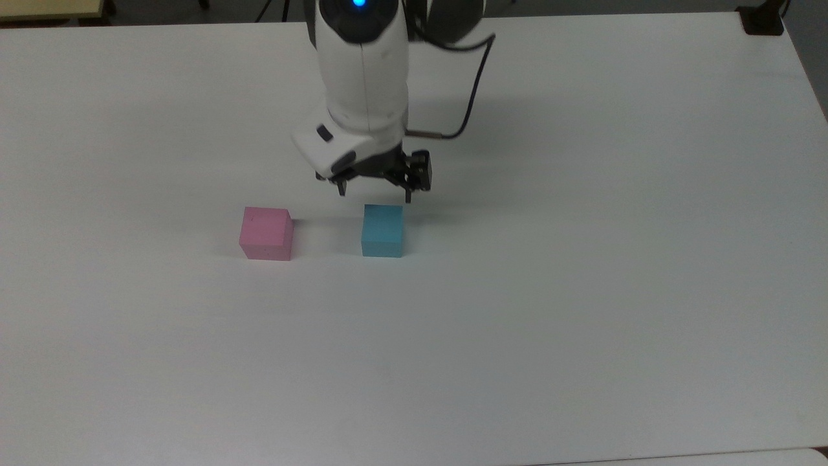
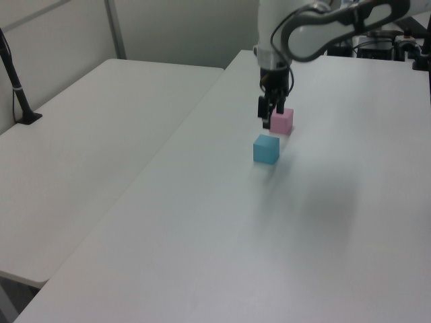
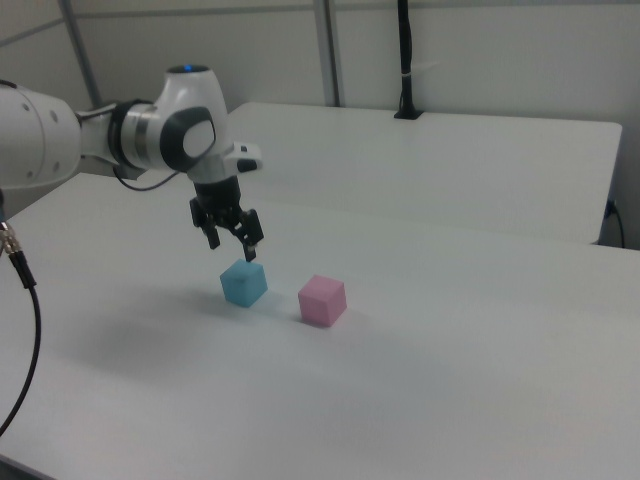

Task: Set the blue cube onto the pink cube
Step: 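Close the gripper on the light-blue cube and grip it, then lift the blue cube and carry it over the pink cube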

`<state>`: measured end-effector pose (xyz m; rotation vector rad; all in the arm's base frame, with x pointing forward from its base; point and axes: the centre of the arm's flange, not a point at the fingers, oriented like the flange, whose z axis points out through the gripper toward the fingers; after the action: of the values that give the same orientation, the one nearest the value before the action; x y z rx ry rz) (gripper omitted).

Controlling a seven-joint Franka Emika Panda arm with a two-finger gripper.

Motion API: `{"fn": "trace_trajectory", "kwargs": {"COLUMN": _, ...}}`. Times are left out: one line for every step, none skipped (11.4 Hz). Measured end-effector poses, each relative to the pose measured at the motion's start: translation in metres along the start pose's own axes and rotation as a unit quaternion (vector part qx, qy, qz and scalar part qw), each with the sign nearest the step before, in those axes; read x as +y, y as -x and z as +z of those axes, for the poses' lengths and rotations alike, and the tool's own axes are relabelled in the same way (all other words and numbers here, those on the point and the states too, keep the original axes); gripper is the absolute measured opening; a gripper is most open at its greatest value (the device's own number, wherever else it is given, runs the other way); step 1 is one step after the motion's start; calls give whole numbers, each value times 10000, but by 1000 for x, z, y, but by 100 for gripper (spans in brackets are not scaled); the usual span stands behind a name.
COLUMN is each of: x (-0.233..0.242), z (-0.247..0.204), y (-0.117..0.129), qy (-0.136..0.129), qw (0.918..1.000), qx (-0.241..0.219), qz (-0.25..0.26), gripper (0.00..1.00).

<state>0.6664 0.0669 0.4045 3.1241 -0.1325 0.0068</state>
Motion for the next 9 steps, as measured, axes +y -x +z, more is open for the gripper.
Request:
{"fn": "trace_trajectory", "kwargs": {"x": -8, "z": 24, "y": -4, "qy": 29, "qw": 10000, "qx": -20, "qz": -54, "gripper": 100}}
{"fn": "trace_trajectory", "kwargs": {"x": -15, "z": 45, "y": -7, "qy": 144, "qw": 9998, "qx": -66, "qz": -144, "gripper": 100}}
{"fn": "trace_trajectory", "kwargs": {"x": -18, "z": 62, "y": -8, "qy": 290, "qw": 9992, "qx": -109, "qz": -234, "gripper": 100}}
{"fn": "trace_trajectory", "kwargs": {"x": -17, "z": 75, "y": -10, "qy": 402, "qw": 9987, "qx": -127, "qz": -296, "gripper": 94}}
{"fn": "trace_trajectory", "kwargs": {"x": -16, "z": 82, "y": -12, "qy": 451, "qw": 9984, "qx": -94, "qz": -320, "gripper": 89}}
{"fn": "trace_trajectory", "kwargs": {"x": -15, "z": 84, "y": -13, "qy": 463, "qw": 9984, "qx": -71, "qz": -327, "gripper": 84}}
{"fn": "trace_trajectory", "kwargs": {"x": -15, "z": 83, "y": -13, "qy": 462, "qw": 9984, "qx": -58, "qz": -326, "gripper": 67}}
{"fn": "trace_trajectory", "kwargs": {"x": -14, "z": 78, "y": -15, "qy": 458, "qw": 9985, "qx": -12, "qz": -311, "gripper": 58}}
{"fn": "trace_trajectory", "kwargs": {"x": -4, "z": 65, "y": -19, "qy": 454, "qw": 9987, "qx": 64, "qz": -238, "gripper": 58}}
